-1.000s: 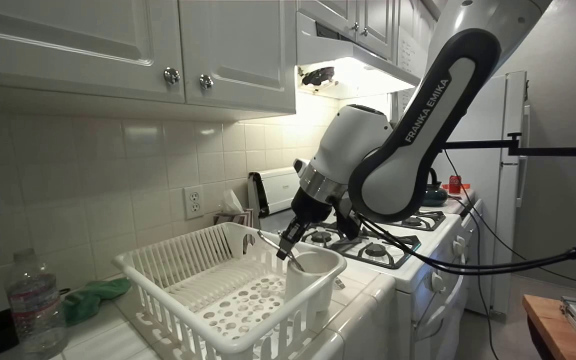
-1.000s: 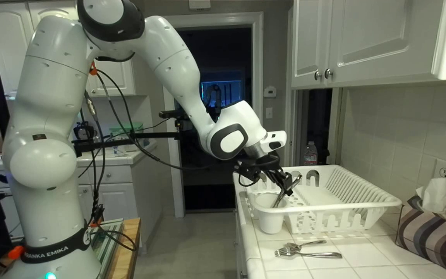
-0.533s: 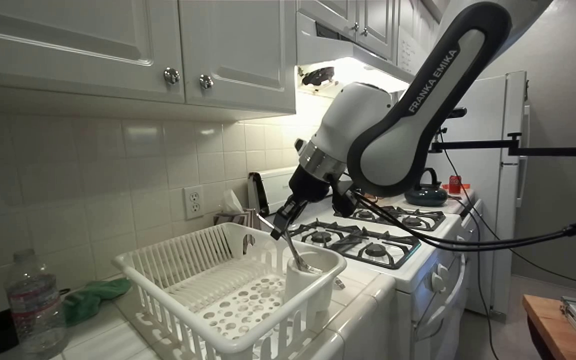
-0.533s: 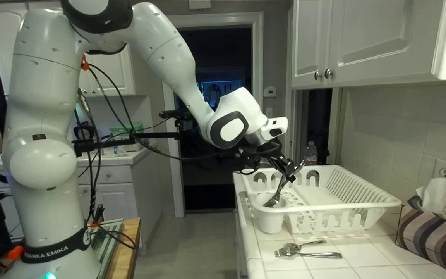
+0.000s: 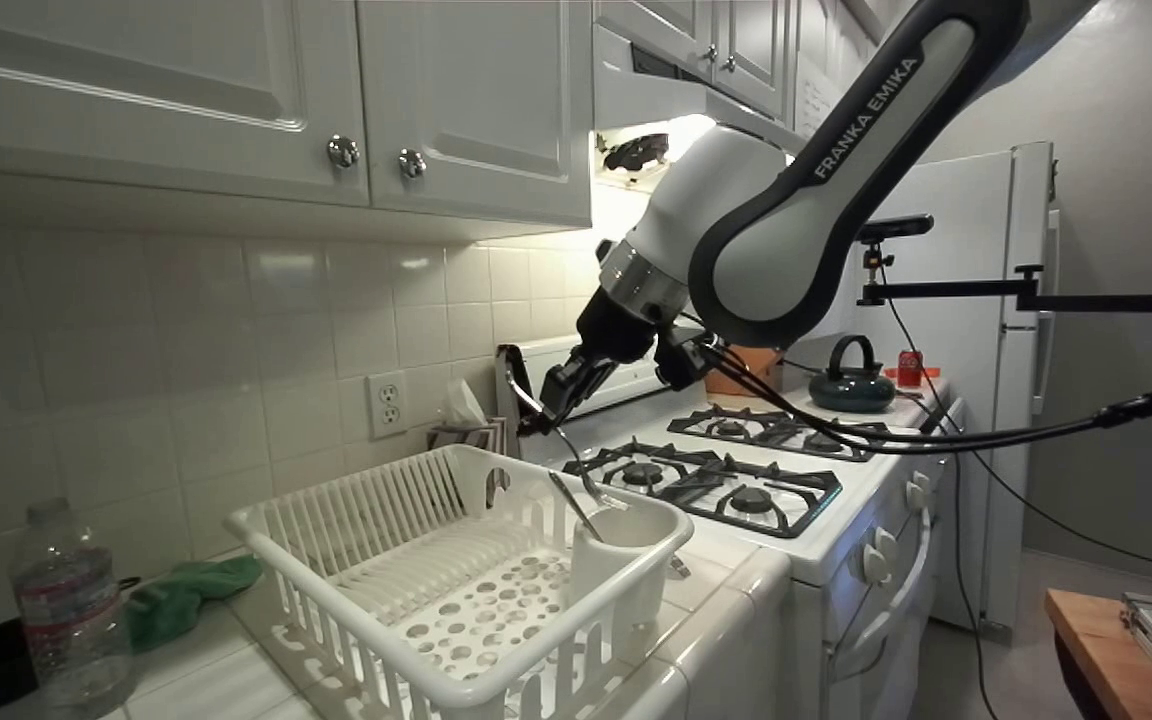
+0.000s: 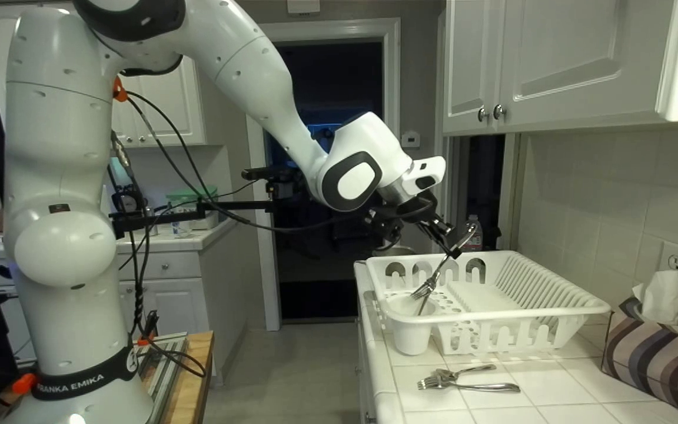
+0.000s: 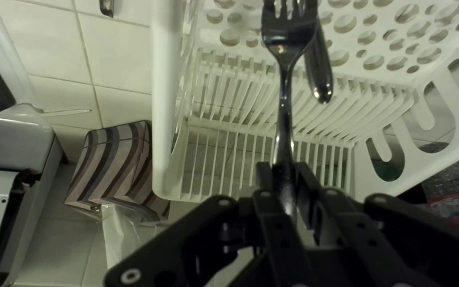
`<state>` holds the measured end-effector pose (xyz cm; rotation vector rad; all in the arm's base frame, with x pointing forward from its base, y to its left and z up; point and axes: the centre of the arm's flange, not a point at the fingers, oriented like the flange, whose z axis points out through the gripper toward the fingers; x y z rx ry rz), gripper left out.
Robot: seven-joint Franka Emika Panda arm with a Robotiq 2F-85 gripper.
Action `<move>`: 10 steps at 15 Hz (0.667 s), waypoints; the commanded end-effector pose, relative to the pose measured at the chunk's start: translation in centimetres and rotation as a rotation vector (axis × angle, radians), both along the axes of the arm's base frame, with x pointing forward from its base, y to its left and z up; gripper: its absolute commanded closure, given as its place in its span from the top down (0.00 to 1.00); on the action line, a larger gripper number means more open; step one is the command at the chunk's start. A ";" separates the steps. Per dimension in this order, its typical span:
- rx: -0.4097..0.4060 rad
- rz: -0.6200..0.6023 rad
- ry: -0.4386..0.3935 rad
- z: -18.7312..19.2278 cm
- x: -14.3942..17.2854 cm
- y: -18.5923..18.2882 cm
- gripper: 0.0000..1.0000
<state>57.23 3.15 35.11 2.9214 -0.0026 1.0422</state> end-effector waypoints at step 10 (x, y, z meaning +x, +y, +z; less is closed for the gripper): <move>0.013 0.013 -0.020 0.0 -1.3 1.4 0.04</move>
